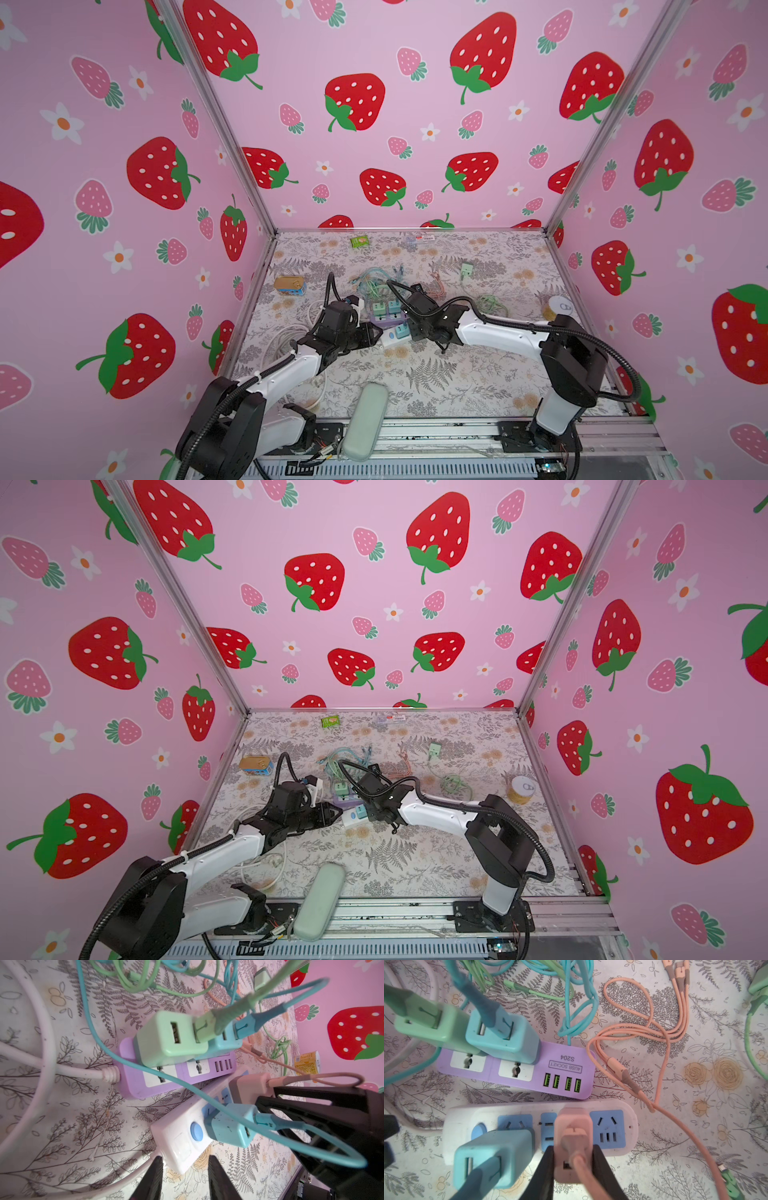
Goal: Insert the plug
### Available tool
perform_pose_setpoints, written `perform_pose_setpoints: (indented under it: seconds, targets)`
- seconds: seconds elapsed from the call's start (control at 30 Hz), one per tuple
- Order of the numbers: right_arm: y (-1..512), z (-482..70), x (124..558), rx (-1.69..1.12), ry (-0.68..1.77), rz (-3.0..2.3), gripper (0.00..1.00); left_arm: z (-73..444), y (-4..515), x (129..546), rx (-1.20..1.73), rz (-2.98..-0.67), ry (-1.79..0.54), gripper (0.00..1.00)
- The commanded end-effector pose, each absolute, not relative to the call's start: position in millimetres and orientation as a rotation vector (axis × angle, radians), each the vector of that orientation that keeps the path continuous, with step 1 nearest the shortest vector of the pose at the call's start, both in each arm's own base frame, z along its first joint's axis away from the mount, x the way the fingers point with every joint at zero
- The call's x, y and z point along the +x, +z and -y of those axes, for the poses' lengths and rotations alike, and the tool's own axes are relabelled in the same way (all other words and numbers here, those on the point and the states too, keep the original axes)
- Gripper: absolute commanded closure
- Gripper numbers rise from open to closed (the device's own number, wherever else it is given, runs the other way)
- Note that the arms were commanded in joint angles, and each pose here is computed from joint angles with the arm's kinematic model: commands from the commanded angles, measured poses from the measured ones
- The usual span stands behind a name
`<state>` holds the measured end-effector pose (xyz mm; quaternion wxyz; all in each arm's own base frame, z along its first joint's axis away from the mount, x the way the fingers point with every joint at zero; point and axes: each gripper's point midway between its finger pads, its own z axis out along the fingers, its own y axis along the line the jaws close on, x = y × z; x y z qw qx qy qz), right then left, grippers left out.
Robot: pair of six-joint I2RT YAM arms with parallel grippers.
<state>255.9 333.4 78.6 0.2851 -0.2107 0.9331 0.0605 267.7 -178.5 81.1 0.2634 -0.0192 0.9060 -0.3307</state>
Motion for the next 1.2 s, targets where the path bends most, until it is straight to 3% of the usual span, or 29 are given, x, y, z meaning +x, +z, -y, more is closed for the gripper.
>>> perform_pose_setpoints:
  seconds: [0.0, 0.2, 0.3, 0.5, 0.6, 0.87, 1.03, 1.17]
  targets:
    - [13.3, -297.9, 222.1, -0.654, -0.032, -2.712, 0.85, 172.1, 83.2, 260.3, -0.047, -2.455, -0.862, 0.59]
    - [36.7, -310.9, 227.6, -0.651, 0.04, -2.674, 0.76, 162.6, 97.9, 255.6, -0.038, -2.41, -0.819, 0.54]
    - [51.2, -318.6, 229.0, -0.649, 0.095, -2.653, 0.62, 159.1, 101.8, 253.9, -0.032, -2.401, -0.802, 0.52]
    - [69.5, -328.1, 226.2, -0.655, 0.194, -2.633, 0.51, 158.2, 104.3, 252.9, -0.032, -2.393, -0.804, 0.51]
    - [77.3, -326.5, 222.5, -0.66, 0.219, -2.635, 0.49, 158.7, 105.4, 253.3, -0.031, -2.39, -0.807, 0.51]
    - [96.3, -301.8, 199.0, -0.758, 0.248, -2.642, 0.28, 156.7, 114.0, 255.9, -0.021, -2.38, -0.789, 0.45]
    - [125.3, -302.4, 187.4, -0.847, 0.417, -2.581, 0.24, 153.7, 121.0, 258.0, -0.02, -2.355, -0.773, 0.38]
    - [158.0, -295.8, 205.8, -0.798, 0.525, -2.49, 0.23, 153.7, 126.7, 259.4, -0.023, -2.34, -0.779, 0.37]
